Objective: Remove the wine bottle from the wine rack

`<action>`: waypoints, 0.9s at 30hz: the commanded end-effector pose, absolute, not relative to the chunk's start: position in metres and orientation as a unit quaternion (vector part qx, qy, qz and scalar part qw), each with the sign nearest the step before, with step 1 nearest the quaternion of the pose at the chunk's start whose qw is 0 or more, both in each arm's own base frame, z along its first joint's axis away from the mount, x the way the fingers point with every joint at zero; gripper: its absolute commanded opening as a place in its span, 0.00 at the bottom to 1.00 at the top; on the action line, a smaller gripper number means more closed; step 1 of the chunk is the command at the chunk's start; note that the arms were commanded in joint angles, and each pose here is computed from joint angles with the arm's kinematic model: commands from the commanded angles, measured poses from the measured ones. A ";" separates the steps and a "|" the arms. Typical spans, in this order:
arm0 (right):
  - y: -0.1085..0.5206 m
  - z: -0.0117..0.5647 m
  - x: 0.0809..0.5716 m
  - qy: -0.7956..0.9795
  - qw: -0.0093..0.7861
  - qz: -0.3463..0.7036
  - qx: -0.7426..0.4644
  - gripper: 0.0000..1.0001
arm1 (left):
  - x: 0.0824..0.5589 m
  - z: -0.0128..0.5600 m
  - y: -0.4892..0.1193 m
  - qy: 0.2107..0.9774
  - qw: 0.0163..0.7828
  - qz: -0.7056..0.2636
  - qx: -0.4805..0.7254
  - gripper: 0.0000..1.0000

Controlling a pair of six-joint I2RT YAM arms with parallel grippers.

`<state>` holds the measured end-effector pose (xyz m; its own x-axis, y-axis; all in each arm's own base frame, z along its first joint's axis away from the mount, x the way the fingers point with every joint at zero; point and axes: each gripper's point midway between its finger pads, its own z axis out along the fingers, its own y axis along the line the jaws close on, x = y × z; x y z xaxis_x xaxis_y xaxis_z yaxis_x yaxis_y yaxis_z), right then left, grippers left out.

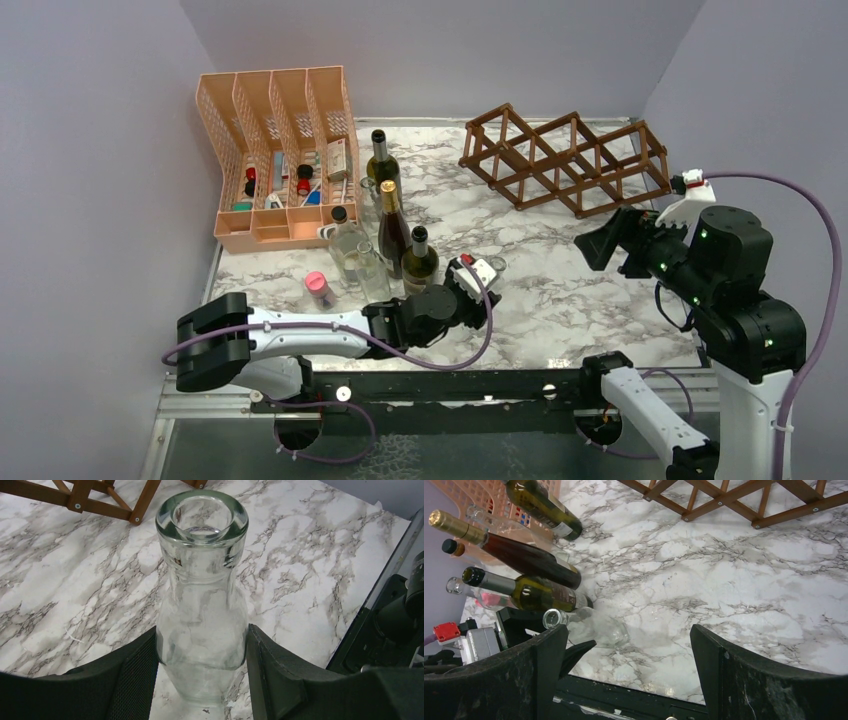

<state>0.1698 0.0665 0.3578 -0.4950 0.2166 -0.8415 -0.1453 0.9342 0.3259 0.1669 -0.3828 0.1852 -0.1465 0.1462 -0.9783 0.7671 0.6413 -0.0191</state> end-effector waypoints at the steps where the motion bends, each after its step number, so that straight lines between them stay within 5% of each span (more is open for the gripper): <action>1: 0.069 0.361 0.165 0.842 0.505 0.188 0.012 0.95 | 0.173 0.212 -0.384 0.686 0.601 -0.306 0.273 0.32; 4: 0.073 0.362 0.163 0.840 0.506 0.195 -0.004 0.95 | 0.172 0.204 -0.381 0.691 0.597 -0.303 0.272 0.38; 10: 0.068 0.365 0.159 0.836 0.520 0.171 -0.039 1.00 | 0.169 0.200 -0.373 0.693 0.592 -0.306 0.274 0.77; 15: 0.071 0.369 0.155 0.825 0.534 0.177 -0.060 1.00 | 0.166 0.208 -0.371 0.695 0.587 -0.312 0.274 0.98; 27: 0.070 0.396 0.148 0.786 0.587 0.176 -0.089 1.00 | 0.141 0.294 -0.370 0.665 0.569 -0.367 0.316 0.99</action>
